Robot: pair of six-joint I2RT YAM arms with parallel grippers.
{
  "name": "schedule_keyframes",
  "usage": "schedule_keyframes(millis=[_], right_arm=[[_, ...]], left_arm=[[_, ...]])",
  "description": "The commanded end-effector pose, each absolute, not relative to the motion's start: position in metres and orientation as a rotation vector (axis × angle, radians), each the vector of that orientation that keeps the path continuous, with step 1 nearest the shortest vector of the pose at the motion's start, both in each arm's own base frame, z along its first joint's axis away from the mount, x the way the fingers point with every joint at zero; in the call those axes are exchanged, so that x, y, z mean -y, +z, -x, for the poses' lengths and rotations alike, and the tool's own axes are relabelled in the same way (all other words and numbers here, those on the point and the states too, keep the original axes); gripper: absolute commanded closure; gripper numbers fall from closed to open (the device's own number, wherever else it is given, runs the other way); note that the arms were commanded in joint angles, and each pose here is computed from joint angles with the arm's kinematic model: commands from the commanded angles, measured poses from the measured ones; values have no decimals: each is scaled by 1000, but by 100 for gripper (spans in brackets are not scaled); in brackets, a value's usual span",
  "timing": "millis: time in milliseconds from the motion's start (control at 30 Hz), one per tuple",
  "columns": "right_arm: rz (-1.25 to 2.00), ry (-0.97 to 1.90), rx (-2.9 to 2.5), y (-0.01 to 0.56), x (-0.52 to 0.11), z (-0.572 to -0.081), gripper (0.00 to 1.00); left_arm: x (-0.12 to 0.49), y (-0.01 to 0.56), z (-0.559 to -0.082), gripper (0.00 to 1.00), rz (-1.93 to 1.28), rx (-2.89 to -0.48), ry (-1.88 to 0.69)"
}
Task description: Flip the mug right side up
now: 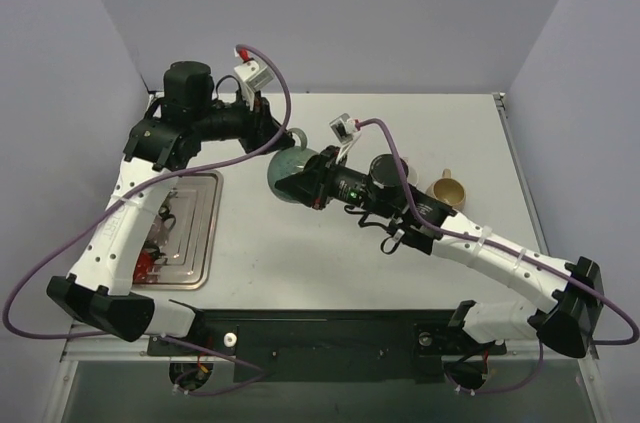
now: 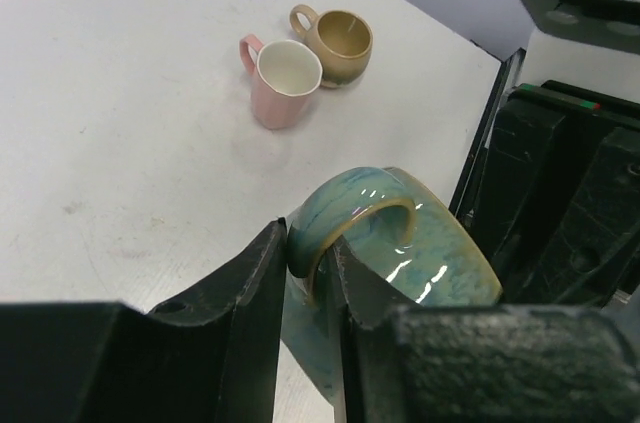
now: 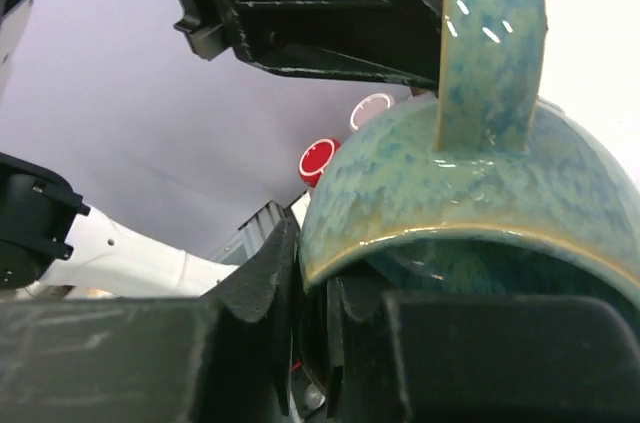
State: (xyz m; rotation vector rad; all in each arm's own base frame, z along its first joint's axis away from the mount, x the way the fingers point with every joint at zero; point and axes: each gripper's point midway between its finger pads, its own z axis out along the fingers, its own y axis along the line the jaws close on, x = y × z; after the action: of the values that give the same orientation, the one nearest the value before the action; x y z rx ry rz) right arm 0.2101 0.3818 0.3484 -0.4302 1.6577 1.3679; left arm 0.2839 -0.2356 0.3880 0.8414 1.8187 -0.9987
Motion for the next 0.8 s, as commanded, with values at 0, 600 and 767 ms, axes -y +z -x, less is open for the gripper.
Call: schedule_keyframes(millis=[0, 600, 767], right_arm=[[375, 1225, -1576, 366, -359, -228, 100], [27, 595, -2368, 143, -300, -398, 100], [-33, 475, -2448, 107, -291, -414, 100]], left_arm=[[236, 396, -288, 92, -866, -1723, -952], [40, 278, -371, 10, -658, -2096, -84], [5, 246, -377, 8, -599, -2179, -49]])
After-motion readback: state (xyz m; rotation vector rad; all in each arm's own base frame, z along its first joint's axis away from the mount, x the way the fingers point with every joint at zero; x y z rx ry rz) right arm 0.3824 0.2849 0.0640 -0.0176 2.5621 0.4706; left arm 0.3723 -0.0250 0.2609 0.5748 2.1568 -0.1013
